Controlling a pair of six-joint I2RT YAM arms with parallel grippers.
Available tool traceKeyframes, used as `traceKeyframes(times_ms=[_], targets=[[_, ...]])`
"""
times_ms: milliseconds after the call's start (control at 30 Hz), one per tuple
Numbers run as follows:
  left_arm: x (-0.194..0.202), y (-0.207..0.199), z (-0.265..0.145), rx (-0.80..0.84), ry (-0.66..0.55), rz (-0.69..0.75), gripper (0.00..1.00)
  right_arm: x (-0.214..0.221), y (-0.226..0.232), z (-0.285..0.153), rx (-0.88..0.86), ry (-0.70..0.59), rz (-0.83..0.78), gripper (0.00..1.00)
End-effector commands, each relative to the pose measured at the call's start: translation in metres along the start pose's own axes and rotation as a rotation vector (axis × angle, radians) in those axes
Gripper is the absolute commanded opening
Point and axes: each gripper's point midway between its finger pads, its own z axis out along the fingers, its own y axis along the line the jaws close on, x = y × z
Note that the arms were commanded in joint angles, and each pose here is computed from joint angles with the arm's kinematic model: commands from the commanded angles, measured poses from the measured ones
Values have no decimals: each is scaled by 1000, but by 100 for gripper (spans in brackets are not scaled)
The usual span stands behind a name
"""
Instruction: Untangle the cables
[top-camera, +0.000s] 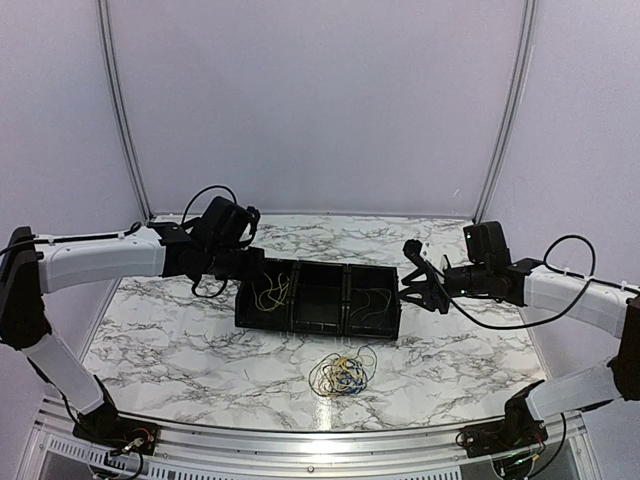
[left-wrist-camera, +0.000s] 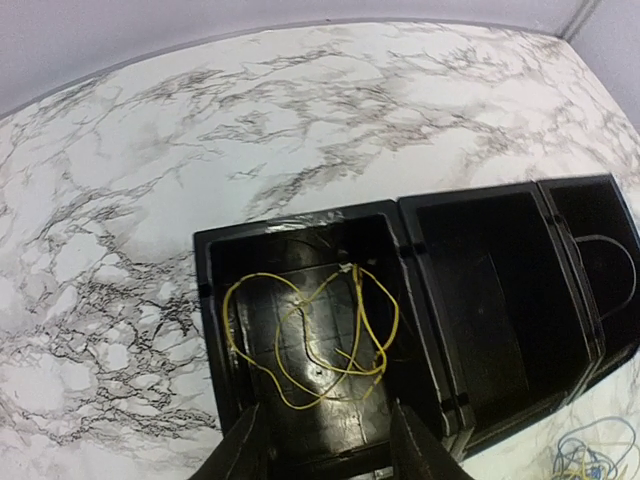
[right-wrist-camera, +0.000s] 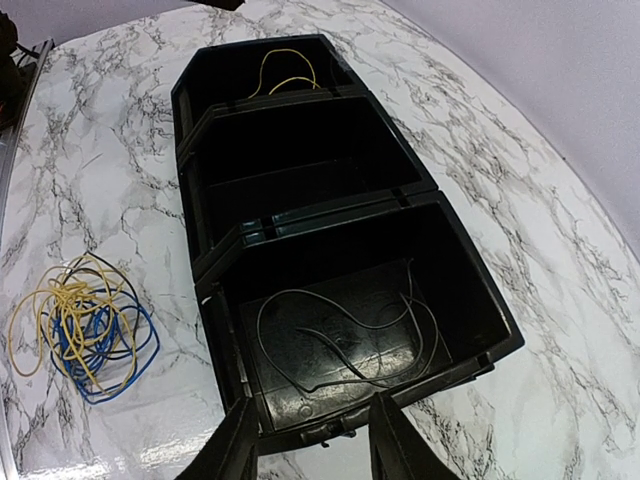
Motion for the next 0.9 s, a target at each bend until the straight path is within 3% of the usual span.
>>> traceKeyframes(times_ms=[0,100,267,533,867], targets=[[8,-68,-20,187,-21,223,44,-6,1,-4,-16,-18,-23,38],[31,-128,-39,374,-25,382,45,-6,6,-4,-45,-23,-31,37],[72,-185,-52,565,-12,465,46,-4,11,-3,-76,-23,-34,37],[111,-221,-35,656,79,549,48,-1,10,-2,-70,-12,-37,37],[122,-241,-11,691,104,573,45,0,9,-2,-62,-4,-35,37]])
